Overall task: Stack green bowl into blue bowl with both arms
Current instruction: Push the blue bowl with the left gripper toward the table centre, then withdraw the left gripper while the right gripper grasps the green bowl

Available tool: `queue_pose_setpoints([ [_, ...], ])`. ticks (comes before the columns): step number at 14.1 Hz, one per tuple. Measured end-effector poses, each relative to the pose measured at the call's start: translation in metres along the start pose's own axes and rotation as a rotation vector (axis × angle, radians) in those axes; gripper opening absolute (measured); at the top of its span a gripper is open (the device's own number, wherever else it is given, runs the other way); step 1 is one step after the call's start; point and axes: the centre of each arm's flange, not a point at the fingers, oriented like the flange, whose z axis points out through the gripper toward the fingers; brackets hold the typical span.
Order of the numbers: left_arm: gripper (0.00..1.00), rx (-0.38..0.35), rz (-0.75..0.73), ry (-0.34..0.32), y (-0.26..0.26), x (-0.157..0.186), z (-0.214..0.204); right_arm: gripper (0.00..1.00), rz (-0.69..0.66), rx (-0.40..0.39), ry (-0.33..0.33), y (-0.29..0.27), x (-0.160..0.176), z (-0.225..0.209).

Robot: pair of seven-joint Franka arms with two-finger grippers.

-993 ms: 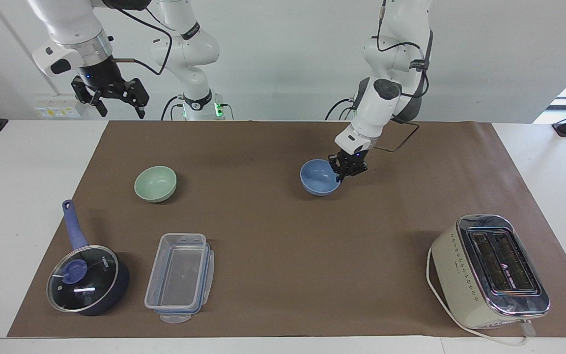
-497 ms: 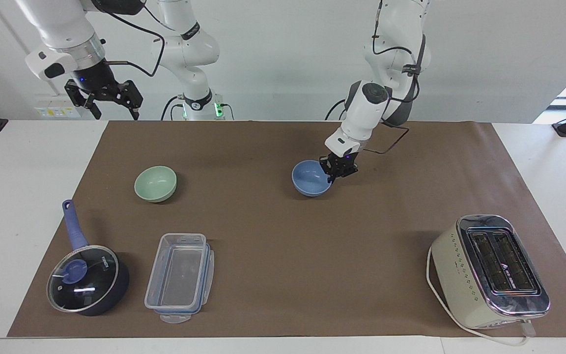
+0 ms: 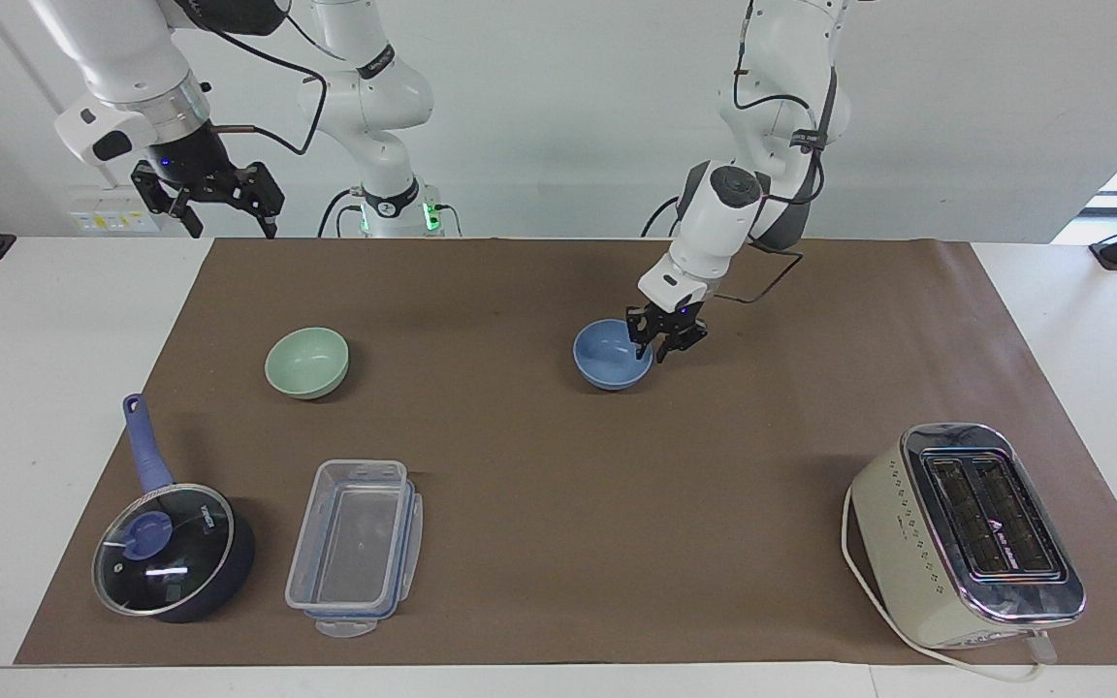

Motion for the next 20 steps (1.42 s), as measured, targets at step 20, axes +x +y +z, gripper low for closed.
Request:
queue_pose_setpoints([
  [20,1.0,0.103,0.129,-0.081,-0.133,0.096,-0.275,1.0,-0.212,0.017,0.066,0.054,0.021,0.28],
])
